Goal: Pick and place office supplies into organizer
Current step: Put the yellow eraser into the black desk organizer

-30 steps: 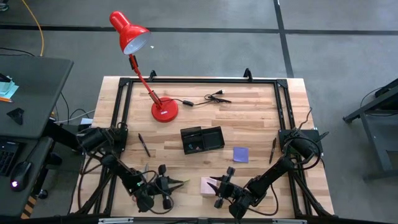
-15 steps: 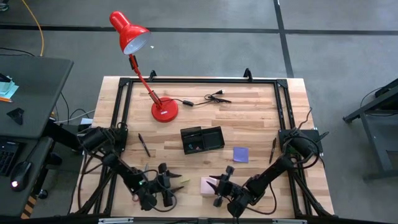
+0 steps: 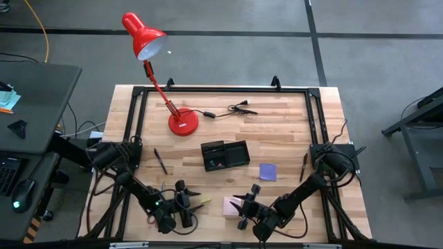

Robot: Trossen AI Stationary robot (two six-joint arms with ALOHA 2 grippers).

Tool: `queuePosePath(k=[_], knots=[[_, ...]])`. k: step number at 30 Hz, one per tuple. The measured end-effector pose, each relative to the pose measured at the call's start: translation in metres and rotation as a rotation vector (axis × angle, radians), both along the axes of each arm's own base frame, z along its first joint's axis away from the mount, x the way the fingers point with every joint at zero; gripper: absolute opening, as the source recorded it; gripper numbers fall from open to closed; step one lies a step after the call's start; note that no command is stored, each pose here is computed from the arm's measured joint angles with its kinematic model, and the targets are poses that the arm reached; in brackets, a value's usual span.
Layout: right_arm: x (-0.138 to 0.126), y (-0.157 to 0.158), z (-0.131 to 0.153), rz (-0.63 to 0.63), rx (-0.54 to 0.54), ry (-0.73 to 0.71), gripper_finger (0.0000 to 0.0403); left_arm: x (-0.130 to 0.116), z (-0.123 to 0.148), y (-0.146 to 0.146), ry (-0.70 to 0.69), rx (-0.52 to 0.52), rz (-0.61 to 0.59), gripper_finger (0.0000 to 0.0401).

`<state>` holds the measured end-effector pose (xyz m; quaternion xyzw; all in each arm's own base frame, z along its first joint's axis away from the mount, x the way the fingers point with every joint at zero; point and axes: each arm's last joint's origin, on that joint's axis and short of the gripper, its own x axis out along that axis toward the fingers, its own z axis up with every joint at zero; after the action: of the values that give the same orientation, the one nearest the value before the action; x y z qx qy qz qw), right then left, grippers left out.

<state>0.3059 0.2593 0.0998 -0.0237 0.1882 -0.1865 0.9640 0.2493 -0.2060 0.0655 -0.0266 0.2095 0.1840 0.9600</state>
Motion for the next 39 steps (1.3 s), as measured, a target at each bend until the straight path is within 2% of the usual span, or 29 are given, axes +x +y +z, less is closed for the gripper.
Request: queuePosePath(k=[6,26,30,39], knots=[[-0.0001,-0.0001,-0.0001,0.000,-0.001,0.001,0.0114,0.0038,-0.0078,0.0049,0.020,-0.017,0.011,0.0198],[-0.0006,-0.0006,-0.0008,-0.004,-0.001,0.006,0.0114,0.0061,-0.0079,0.0079,0.019,-0.021,0.024,0.0194],[-0.0006,-0.0006,-0.0008,-0.004,-0.002,0.006,0.0114,0.0063,-0.0080,0.0084,0.019,-0.018,0.028,0.0166],[-0.0006,-0.0007,-0.0007,-0.006,-0.006,0.005,0.0114,0.0077,-0.0080,0.0103,0.019,-0.016,0.036,0.0065]])
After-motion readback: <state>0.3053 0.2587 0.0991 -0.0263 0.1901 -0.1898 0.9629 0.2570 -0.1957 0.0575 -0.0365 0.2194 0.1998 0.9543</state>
